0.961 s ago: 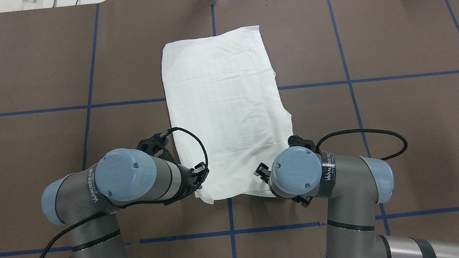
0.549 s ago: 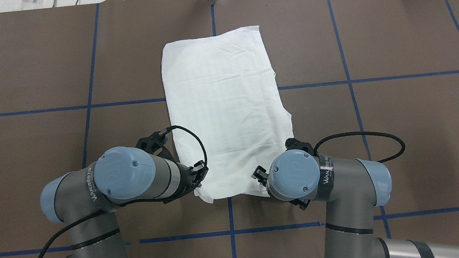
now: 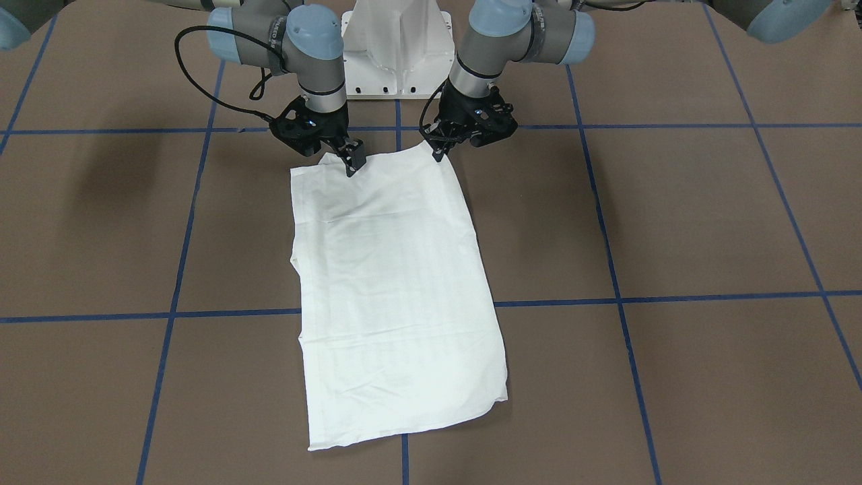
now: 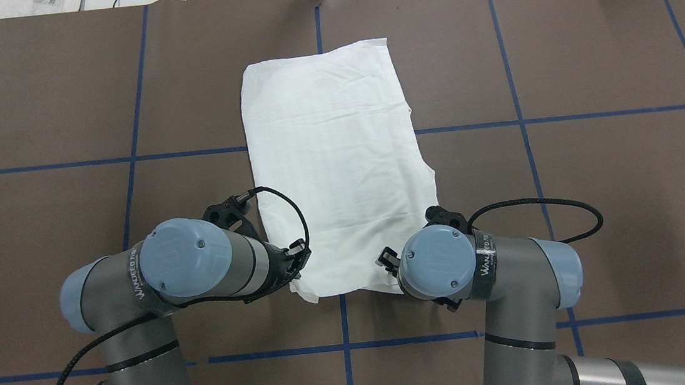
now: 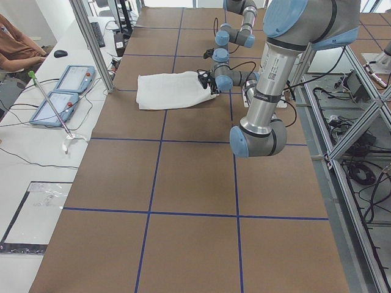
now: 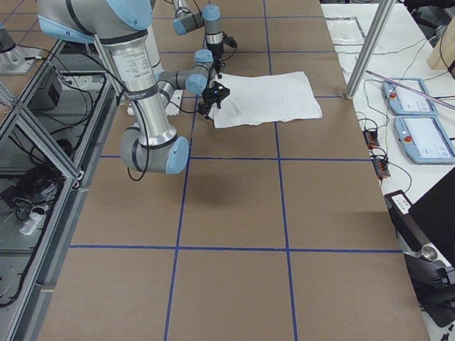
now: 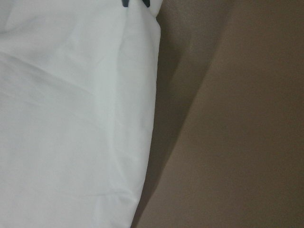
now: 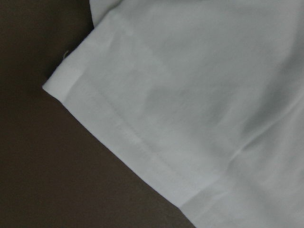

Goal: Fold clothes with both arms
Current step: 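Grasp the shirt's near corners with both grippers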

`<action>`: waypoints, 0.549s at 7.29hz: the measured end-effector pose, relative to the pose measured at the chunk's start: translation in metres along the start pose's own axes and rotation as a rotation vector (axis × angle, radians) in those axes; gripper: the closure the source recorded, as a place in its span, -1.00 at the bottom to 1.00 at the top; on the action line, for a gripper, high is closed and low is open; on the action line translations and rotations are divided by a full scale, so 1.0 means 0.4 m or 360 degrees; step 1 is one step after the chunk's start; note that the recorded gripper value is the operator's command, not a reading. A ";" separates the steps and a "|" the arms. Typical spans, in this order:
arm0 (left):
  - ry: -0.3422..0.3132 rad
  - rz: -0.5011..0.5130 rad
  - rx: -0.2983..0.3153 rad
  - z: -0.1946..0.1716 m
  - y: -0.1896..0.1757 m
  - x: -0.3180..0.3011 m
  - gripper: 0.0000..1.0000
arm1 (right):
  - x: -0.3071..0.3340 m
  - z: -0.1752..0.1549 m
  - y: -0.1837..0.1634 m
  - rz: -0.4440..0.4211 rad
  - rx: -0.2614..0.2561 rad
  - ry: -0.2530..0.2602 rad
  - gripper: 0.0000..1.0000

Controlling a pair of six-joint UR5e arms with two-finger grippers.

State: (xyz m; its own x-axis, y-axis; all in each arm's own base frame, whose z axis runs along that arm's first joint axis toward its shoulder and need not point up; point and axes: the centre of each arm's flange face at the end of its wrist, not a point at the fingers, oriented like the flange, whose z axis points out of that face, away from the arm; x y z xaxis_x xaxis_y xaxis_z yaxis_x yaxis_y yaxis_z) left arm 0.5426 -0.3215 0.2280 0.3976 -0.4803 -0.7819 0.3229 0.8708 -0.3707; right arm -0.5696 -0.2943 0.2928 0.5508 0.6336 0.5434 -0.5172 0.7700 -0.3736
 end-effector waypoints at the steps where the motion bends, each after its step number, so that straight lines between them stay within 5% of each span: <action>1: 0.0001 0.0000 0.0000 0.000 0.000 0.001 1.00 | 0.000 0.004 -0.001 -0.0004 0.0007 -0.0001 -1.00; 2: 0.0001 0.0000 0.0000 0.000 0.000 0.001 1.00 | 0.000 0.004 -0.001 -0.0006 0.0011 -0.0001 -0.95; 4: 0.0001 0.0000 0.0000 0.000 0.000 0.001 1.00 | 0.000 0.002 -0.002 -0.0006 0.0013 -0.0003 -0.19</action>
State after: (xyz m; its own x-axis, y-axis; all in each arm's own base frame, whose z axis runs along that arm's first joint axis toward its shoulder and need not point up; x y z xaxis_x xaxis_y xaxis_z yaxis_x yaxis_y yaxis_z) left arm 0.5427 -0.3215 0.2277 0.3972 -0.4801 -0.7821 0.3227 0.8709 -0.3707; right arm -0.5699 -0.2950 0.2937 0.5513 0.6307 0.5462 -0.5204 0.7716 -0.3657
